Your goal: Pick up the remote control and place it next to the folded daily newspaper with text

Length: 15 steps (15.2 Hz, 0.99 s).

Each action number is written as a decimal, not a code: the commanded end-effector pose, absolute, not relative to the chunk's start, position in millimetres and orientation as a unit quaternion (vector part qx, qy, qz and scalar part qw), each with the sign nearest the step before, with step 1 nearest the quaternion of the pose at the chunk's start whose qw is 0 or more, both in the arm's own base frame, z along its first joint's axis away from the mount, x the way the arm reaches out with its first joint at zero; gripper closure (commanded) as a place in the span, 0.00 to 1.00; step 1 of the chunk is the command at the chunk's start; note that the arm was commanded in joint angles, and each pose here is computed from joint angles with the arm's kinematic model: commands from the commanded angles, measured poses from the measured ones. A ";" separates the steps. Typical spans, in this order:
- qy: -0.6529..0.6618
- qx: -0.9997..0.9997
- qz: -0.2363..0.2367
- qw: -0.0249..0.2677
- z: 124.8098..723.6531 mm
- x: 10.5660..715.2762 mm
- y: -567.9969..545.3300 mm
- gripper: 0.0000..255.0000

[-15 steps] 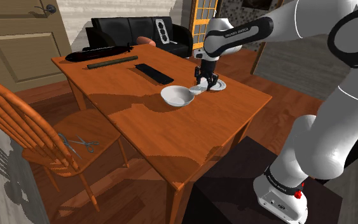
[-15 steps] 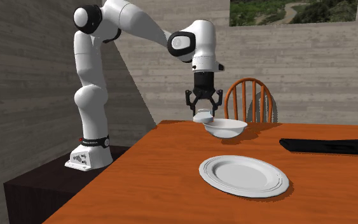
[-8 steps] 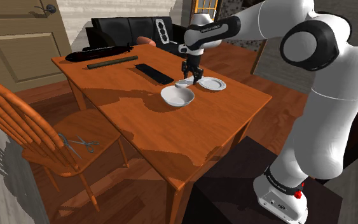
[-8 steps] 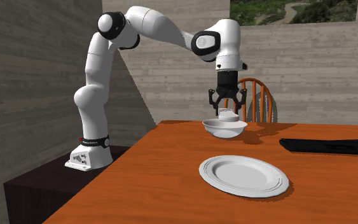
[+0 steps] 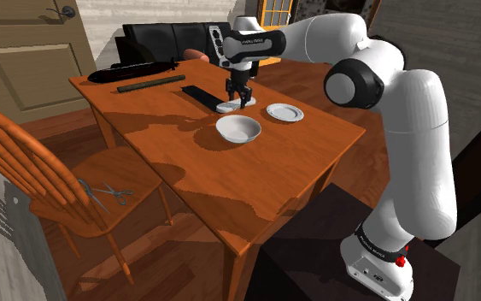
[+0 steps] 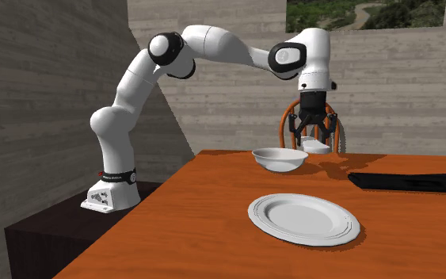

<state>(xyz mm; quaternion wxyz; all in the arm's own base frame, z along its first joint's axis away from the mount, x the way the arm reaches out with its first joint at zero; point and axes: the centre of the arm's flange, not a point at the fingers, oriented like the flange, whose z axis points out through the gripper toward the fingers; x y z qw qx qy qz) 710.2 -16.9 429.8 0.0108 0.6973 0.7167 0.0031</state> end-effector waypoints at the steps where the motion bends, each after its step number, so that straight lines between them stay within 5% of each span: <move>1: 0.717 0.697 0.003 0.011 420.9 713.0 -18.0 1.00; 15: 0.717 0.697 0.003 0.011 347.0 713.0 -18.0 1.00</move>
